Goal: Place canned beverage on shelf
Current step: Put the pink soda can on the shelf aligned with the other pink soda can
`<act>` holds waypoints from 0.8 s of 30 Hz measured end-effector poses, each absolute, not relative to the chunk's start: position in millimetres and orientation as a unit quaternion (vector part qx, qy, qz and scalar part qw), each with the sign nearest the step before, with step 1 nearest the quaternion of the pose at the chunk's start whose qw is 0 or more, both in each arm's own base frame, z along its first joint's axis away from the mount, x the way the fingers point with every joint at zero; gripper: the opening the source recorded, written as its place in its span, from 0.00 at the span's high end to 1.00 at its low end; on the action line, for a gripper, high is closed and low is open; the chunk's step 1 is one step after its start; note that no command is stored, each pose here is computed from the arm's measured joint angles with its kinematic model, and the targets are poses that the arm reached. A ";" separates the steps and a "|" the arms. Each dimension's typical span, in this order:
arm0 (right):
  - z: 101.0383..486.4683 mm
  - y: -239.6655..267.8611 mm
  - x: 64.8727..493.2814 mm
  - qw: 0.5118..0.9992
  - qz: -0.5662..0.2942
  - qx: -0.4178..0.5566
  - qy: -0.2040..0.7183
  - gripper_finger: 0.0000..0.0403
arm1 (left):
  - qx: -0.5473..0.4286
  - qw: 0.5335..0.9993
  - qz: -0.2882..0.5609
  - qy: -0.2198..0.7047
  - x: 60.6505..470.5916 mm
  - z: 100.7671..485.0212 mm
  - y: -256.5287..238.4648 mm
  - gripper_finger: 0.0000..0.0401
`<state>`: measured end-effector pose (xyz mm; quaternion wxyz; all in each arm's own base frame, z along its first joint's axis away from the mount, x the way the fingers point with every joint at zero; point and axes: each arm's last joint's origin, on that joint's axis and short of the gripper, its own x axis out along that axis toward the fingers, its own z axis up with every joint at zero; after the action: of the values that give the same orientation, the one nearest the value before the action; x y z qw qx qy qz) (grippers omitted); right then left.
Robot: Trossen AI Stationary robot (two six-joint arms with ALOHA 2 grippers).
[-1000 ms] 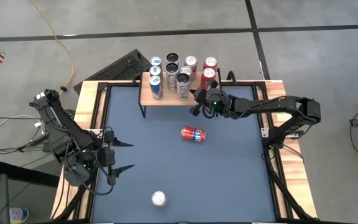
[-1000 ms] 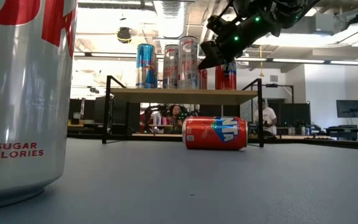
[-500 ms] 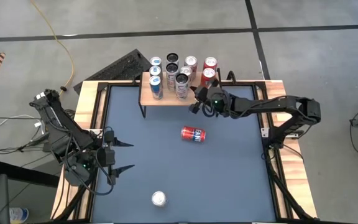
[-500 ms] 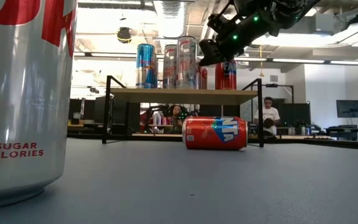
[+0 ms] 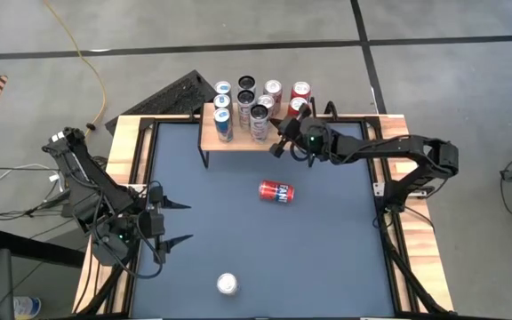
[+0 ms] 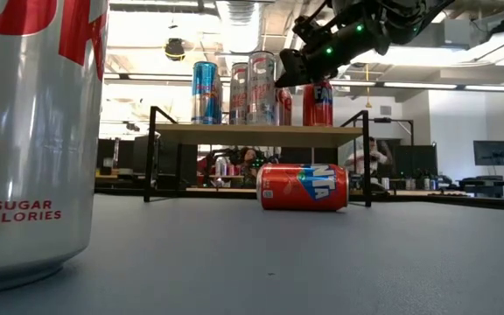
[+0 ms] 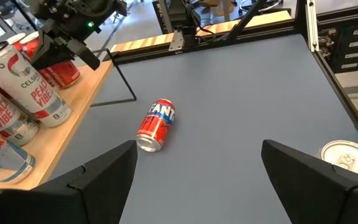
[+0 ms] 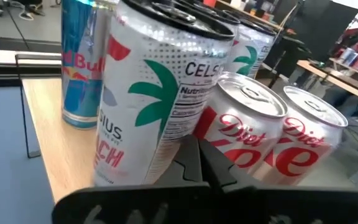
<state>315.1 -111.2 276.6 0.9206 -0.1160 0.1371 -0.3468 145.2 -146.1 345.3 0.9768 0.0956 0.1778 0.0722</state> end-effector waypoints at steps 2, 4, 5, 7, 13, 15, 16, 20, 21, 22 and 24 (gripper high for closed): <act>277.3 -112.8 314.8 0.924 -0.341 -0.115 0.133 1.00 | 0.096 0.977 0.073 0.178 145.2 345.3 -146.1 0.17; 277.5 -113.0 314.8 0.924 -0.341 -0.115 0.132 1.00 | 0.096 0.977 0.074 0.177 145.3 345.3 -146.0 0.17; 278.1 -113.2 314.9 0.924 -0.341 -0.115 0.128 1.00 | 0.096 0.977 0.074 0.177 145.3 345.3 -146.0 0.17; 280.0 -113.3 315.3 0.926 -0.340 -0.114 0.118 1.00 | 0.097 0.977 0.077 0.176 145.3 345.4 -145.9 0.17; 282.3 -116.5 315.0 0.934 -0.324 -0.112 0.103 1.00 | 0.097 0.977 0.079 0.175 145.3 345.5 -145.8 0.17; 282.5 -119.0 314.2 0.935 -0.322 -0.111 0.102 1.00 | 0.097 0.977 0.079 0.175 145.3 345.5 -145.8 0.17; 282.7 -120.2 314.0 0.937 -0.315 -0.111 0.100 1.00 | 0.097 0.977 0.079 0.175 145.3 345.5 -145.8 0.17; 283.5 -123.2 313.1 0.942 -0.303 -0.110 0.095 1.00 | 0.096 0.977 0.080 0.174 145.4 345.6 -145.8 0.17; 283.7 -123.5 313.0 0.942 -0.303 -0.110 0.094 1.00 | 0.095 0.977 0.080 0.173 145.4 345.8 -145.9 0.17; 283.9 -123.7 313.0 0.942 -0.303 -0.110 0.093 1.00 | 0.094 0.977 0.080 0.172 145.5 345.9 -146.0 0.17; 284.4 -124.3 313.0 0.946 -0.289 -0.113 0.089 1.00 | 0.093 0.977 0.080 0.172 145.5 346.0 -146.1 0.17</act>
<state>313.0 -124.3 284.4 0.9465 -0.1128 0.0894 -0.2889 145.5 -146.1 346.0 0.9774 0.0929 0.1720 0.0800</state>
